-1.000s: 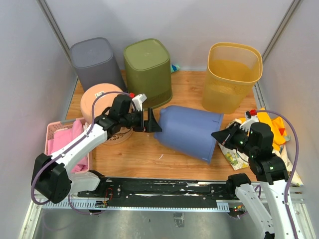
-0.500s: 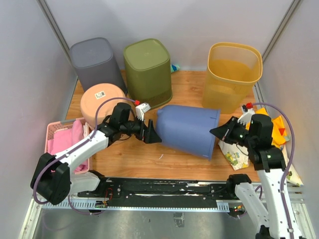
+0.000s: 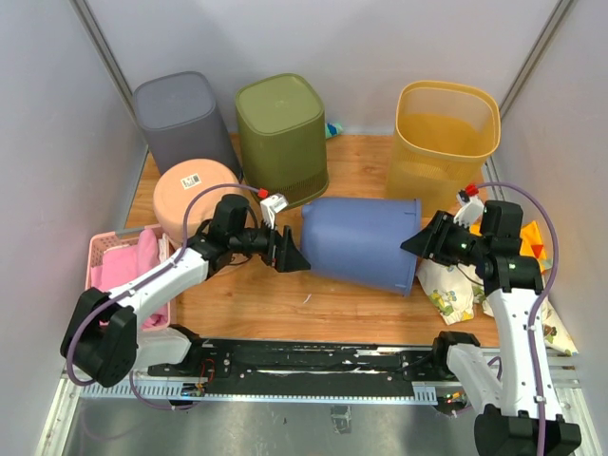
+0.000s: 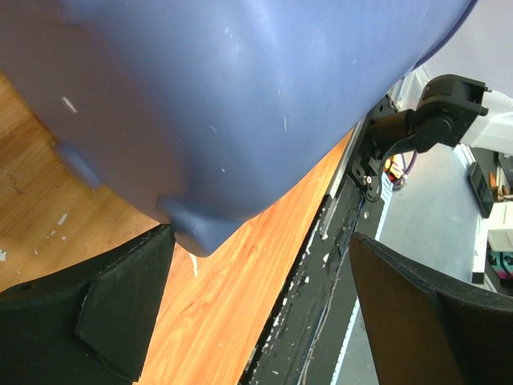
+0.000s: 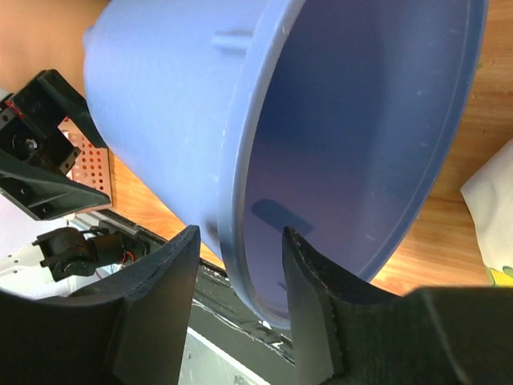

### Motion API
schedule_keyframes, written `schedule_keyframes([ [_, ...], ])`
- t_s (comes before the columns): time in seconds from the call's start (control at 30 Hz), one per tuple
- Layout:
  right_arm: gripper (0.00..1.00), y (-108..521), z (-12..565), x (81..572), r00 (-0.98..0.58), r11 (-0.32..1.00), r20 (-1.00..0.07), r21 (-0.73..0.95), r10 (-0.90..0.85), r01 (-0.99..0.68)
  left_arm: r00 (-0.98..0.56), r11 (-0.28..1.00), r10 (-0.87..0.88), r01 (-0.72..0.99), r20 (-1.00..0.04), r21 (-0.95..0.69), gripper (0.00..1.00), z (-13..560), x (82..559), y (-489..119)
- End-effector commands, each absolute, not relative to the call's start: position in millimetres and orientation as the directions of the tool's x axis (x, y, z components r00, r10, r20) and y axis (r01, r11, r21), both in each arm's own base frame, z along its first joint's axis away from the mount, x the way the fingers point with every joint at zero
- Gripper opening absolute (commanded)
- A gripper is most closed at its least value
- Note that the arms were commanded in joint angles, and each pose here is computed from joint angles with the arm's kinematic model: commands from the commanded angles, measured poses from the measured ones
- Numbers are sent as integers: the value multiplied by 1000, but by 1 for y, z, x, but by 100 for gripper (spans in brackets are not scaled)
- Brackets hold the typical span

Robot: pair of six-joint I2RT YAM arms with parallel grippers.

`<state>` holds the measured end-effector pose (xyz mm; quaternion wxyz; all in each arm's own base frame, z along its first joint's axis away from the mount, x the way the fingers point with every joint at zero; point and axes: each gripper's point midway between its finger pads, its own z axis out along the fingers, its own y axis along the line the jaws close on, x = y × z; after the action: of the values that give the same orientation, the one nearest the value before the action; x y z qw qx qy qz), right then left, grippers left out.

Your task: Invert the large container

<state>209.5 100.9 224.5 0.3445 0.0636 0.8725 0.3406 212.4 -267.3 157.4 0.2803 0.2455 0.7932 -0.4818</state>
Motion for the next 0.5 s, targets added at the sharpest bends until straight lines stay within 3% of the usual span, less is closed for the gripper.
schedule_keyframes([
  [0.0,48,93,228,201,-743,791,-576,603,341,-105,-708,402,95,670,-700,-623,94,161,220,-272],
  [0.1,46,86,230,200,-723,815,-596,574,350,-79,-708,410,97,668,-699,-620,94,160,221,-271],
  [0.47,8,88,225,203,-706,787,-581,614,405,-54,-709,432,121,668,-695,-606,94,152,221,-268],
])
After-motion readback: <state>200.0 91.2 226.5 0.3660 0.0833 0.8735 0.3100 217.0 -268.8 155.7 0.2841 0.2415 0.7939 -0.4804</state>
